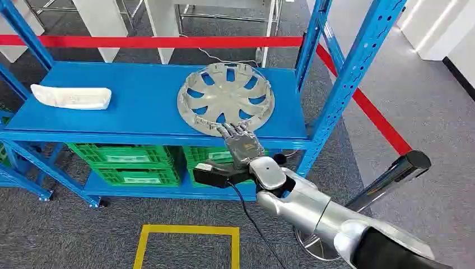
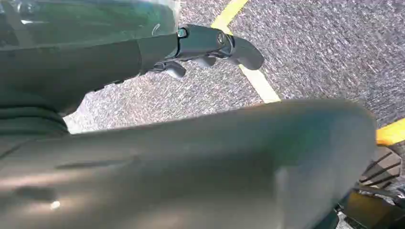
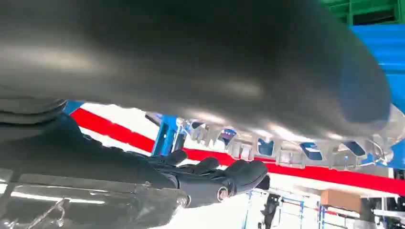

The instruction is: Take the parts from the cabinet and place them on the table.

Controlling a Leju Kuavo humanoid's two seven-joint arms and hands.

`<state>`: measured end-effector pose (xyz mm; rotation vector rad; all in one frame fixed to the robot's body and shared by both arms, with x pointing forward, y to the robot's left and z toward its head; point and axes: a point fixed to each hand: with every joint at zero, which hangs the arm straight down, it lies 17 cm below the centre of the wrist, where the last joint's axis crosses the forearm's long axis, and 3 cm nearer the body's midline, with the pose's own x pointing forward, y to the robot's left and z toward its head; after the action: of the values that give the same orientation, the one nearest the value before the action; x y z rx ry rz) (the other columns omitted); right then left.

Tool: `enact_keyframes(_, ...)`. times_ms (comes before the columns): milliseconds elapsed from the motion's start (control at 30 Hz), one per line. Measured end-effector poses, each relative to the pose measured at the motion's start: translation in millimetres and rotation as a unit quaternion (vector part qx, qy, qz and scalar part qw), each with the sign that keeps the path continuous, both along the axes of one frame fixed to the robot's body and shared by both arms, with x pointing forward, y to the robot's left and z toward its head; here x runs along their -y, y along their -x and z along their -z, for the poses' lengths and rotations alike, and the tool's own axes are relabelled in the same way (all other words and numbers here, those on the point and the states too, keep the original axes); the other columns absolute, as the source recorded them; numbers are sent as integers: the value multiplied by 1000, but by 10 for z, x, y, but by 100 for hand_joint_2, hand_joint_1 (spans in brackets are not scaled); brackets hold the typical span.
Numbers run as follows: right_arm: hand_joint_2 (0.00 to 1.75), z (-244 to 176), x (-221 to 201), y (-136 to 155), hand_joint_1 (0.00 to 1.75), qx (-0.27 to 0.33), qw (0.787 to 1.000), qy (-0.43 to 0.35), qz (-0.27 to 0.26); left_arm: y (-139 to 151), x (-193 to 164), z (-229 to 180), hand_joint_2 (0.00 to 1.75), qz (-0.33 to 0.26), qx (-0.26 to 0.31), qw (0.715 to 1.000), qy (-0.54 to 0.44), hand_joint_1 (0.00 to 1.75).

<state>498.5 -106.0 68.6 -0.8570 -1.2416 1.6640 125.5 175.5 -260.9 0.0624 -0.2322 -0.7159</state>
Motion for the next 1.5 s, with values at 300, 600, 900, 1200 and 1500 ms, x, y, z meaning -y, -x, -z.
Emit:
enact_keyframes(300, 0, 72, 24, 22, 0, -6, 1000, 4, 3, -1, 0, 0, 0, 4, 1, 1000, -1, 0)
enact_keyframes(600, 0, 77, 53, 10, 0, -6, 1000, 6, 6, -20, 24, -8, 0, 6, 3, 1000, 0, 0)
enact_keyframes(900, 0, 212, 104, 77, 0, -17, 1000, 12, 11, 0, 26, -4, 0, 6, 1, 1000, -1, 0)
enact_keyframes(1200, 0, 225, 127, 78, 0, -18, 1000, 13, 13, 6, 25, -2, 0, 7, 1, 1000, -1, 0)
enact_keyframes(1500, 0, 220, 145, 71, 0, -14, 1000, 17, 16, 9, -2, 4, 0, 6, 2, 1000, -6, 0)
